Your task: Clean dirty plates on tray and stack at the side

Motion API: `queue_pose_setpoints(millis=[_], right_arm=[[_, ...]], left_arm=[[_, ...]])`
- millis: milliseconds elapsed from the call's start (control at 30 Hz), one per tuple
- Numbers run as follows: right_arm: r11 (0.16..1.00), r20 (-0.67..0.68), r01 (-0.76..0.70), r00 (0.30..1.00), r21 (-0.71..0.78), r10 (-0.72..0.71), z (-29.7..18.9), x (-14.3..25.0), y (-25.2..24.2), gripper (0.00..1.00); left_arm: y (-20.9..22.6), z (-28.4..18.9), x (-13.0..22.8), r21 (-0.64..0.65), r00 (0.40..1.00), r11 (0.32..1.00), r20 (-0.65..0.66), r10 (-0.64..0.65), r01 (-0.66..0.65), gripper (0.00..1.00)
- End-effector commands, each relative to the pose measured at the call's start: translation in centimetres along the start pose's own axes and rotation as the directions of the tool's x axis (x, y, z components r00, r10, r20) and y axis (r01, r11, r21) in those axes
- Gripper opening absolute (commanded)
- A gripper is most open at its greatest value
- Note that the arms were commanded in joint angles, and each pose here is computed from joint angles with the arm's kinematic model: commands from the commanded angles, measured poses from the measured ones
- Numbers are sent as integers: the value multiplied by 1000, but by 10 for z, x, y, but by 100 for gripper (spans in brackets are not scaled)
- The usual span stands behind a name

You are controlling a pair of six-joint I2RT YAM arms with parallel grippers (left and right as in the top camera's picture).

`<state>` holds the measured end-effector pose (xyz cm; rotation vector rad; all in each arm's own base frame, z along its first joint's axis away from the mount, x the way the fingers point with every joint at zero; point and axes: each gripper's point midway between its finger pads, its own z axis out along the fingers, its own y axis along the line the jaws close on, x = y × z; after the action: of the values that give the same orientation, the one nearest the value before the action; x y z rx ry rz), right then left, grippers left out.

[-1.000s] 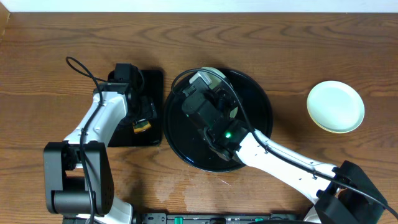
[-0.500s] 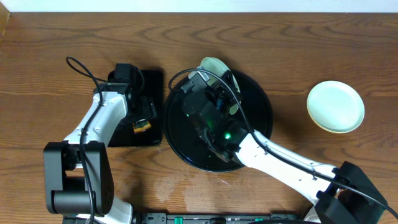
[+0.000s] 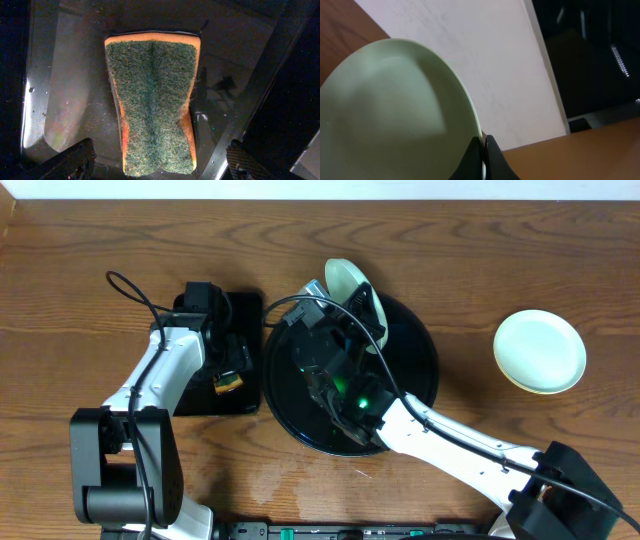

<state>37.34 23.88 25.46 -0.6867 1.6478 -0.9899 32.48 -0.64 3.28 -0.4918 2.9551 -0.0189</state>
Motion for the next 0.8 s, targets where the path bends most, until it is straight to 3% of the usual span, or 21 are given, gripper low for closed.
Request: queue_pose_setpoints(millis=[0,767], right_arm=[[999,-8,13,1000,42,-13,-7,-3,-19,1],[994,-79,-21,996,109,29,-1,11,-33,1]], left_arm=[[2,2,1,-5,1000,1000,-7,6,-6,85],[2,2,1,-5,1000,1000,-7,6,-6,85]])
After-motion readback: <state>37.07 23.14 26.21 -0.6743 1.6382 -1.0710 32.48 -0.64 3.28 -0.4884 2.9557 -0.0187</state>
